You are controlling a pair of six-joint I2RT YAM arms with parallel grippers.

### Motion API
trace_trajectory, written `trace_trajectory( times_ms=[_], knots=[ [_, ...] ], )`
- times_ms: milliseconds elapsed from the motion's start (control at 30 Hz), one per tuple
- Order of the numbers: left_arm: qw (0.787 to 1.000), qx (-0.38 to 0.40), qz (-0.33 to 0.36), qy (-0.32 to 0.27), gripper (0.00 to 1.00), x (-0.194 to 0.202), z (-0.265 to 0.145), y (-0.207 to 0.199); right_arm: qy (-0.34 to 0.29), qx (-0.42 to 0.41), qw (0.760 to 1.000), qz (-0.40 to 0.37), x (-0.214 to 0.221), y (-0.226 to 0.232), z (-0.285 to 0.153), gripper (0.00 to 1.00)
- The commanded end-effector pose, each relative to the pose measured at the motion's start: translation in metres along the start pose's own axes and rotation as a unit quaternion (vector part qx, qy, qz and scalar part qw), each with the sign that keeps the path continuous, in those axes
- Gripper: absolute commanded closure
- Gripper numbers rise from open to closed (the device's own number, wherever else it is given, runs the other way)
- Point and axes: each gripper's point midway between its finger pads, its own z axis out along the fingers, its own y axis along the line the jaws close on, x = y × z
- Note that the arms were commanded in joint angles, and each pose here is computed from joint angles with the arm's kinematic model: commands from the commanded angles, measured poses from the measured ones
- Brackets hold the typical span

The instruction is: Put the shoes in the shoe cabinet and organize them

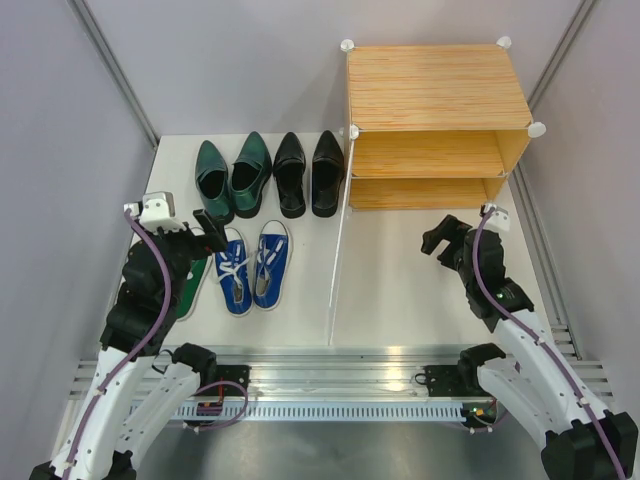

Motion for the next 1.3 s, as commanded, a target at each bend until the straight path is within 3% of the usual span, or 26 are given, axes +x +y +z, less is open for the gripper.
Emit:
trace_trajectory(
  times_ms=[0,400,733,1000,1267],
  knots=[
    [1.0,-0.006,-0.017,-0.01,0.0,-0.003,0.001,0.0,-0.016,-0.019,1.0,0.016,-0.006,0.008,0.0,0.02],
    [1.0,-0.009,0.004,0.001,0.0,0.001,0.006,0.001,-0.037,-0.042,0.998,-0.014,-0.015,0.01,-0.016,0.02],
    [0.996,0.003,0.044,0.08,0.0,0.025,0.037,-0.014,-0.039,-0.038,0.998,-0.016,-0.011,0.005,-0.017,0.02],
    [0.984,0.019,0.068,0.162,0.01,0.037,0.096,-0.045,-0.021,-0.053,0.998,-0.019,-0.005,0.011,-0.015,0.02],
    [0.977,0.07,0.005,0.201,0.07,0.05,0.16,-0.096,-0.029,-0.072,0.996,-0.031,-0.004,0.026,-0.022,0.02]
  ],
)
